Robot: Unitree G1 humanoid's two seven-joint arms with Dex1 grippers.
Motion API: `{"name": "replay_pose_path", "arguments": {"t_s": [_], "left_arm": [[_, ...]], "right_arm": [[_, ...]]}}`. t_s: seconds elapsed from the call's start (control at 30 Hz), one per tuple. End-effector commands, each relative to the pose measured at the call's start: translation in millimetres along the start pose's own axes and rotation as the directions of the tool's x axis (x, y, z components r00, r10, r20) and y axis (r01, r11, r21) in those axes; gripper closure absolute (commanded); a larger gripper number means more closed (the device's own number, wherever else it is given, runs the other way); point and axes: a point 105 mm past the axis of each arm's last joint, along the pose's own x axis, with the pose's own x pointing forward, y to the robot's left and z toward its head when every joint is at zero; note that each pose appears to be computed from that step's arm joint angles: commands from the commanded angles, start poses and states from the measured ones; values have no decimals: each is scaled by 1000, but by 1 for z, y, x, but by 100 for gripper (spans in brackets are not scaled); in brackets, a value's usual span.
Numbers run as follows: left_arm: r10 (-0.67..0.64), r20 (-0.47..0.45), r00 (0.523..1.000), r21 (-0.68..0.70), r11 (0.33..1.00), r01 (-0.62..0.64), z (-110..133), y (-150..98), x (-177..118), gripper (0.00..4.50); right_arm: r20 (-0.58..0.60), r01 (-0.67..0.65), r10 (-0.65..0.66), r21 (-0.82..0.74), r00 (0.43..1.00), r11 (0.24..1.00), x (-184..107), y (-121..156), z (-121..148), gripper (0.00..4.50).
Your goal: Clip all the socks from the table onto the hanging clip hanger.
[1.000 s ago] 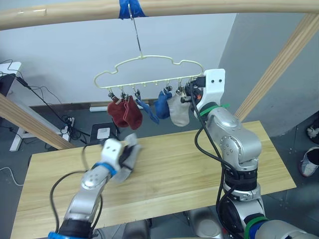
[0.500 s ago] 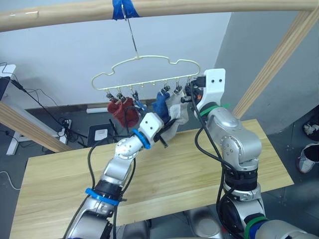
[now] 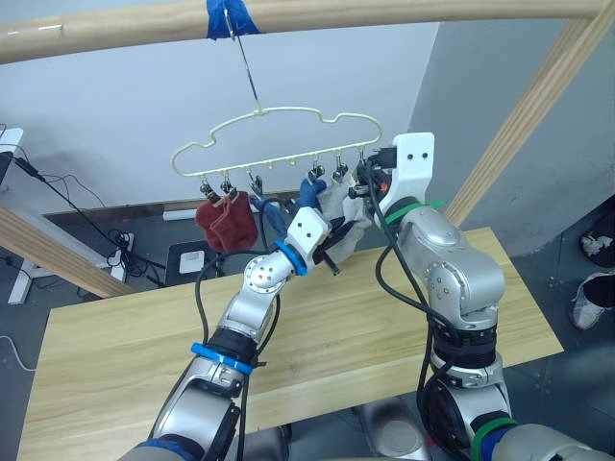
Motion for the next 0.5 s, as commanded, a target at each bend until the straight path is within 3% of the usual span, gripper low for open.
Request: {"name": "replay_pose_path", "arguments": {"t_s": [0.03, 0.5], "left_arm": [[31, 47, 998, 2, 1000, -31, 12, 7, 8, 450], [92, 54, 994, -48, 995, -89, 12, 16, 11, 450]], "right_arm": [[60, -26, 26, -2, 998, 1000, -4, 7, 15, 450], [68, -10, 11, -14, 998, 1000, -5, 4, 16, 450]]}}
